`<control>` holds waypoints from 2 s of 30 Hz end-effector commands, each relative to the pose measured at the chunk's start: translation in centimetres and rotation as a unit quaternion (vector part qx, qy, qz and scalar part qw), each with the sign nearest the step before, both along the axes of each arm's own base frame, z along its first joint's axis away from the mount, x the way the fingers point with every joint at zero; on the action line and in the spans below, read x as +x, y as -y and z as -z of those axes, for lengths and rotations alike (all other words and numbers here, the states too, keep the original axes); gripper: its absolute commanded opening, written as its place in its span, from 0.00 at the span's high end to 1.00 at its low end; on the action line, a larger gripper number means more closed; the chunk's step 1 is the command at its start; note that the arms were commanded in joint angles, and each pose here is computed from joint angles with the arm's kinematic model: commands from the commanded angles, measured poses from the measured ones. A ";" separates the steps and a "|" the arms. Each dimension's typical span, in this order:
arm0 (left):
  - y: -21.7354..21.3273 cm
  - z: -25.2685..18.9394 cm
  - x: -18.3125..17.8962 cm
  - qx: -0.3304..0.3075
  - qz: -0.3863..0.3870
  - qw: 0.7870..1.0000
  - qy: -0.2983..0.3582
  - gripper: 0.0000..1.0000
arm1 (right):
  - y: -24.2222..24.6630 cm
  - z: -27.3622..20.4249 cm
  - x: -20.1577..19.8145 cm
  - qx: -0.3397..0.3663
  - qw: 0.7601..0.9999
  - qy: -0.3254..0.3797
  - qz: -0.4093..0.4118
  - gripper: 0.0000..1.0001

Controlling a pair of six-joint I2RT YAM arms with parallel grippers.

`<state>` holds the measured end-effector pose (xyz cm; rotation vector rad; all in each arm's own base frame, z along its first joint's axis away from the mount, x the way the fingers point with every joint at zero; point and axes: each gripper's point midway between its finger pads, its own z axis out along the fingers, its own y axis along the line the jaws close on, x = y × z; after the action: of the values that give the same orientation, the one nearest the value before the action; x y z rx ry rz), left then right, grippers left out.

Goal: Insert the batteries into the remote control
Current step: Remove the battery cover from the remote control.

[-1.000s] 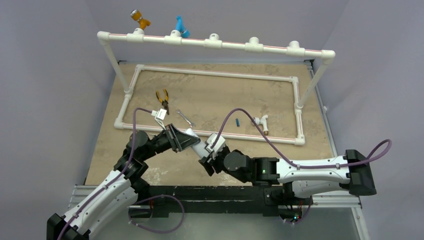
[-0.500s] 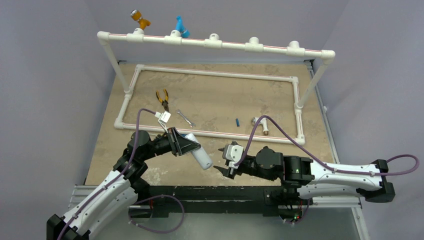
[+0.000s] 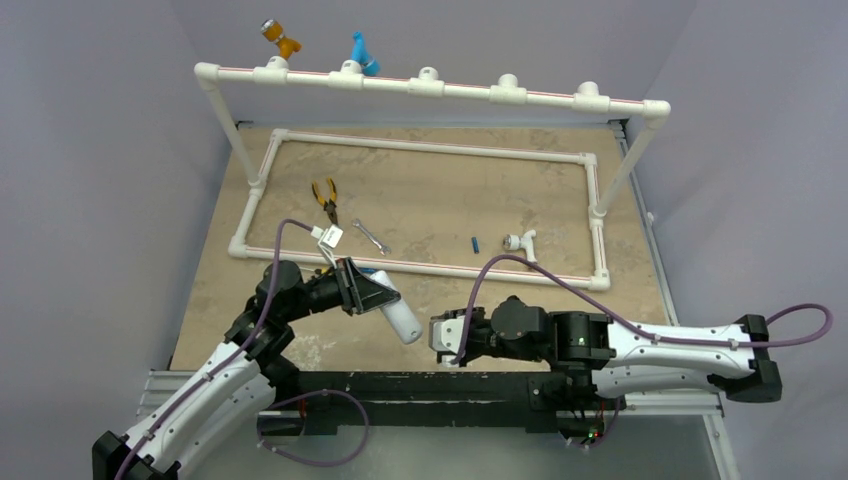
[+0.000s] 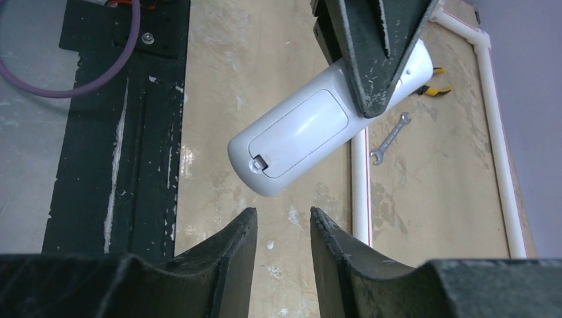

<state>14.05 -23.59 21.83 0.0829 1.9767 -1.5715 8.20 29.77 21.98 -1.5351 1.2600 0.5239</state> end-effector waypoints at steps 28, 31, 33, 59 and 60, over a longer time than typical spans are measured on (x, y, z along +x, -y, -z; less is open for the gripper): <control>0.6 -2.7 -0.3 -0.043 0.019 0.999 0.017 1.00 | -3.4 -0.5 -0.5 0.032 0.996 0.055 -0.061 0.63; 0.7 -2.9 -0.3 -0.046 0.021 0.999 0.019 1.00 | -3.3 -0.4 -0.3 0.029 0.996 0.058 -0.057 0.64; 0.7 -2.9 -0.3 -0.046 0.021 0.999 0.019 1.00 | -3.2 -0.3 -0.1 0.026 0.996 0.060 -0.053 0.65; 0.9 -2.9 -0.4 -0.045 0.031 0.998 0.016 1.00 | -3.3 -0.1 0.6 0.018 0.996 0.074 -0.041 0.74; 0.9 -2.8 -0.4 -0.045 0.030 0.998 0.016 1.00 | -3.4 0.0 0.5 0.017 0.996 0.074 -0.041 0.74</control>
<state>14.07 -24.20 22.52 0.0730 1.9704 -1.6368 8.16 32.77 21.29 -1.6068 1.0863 0.4956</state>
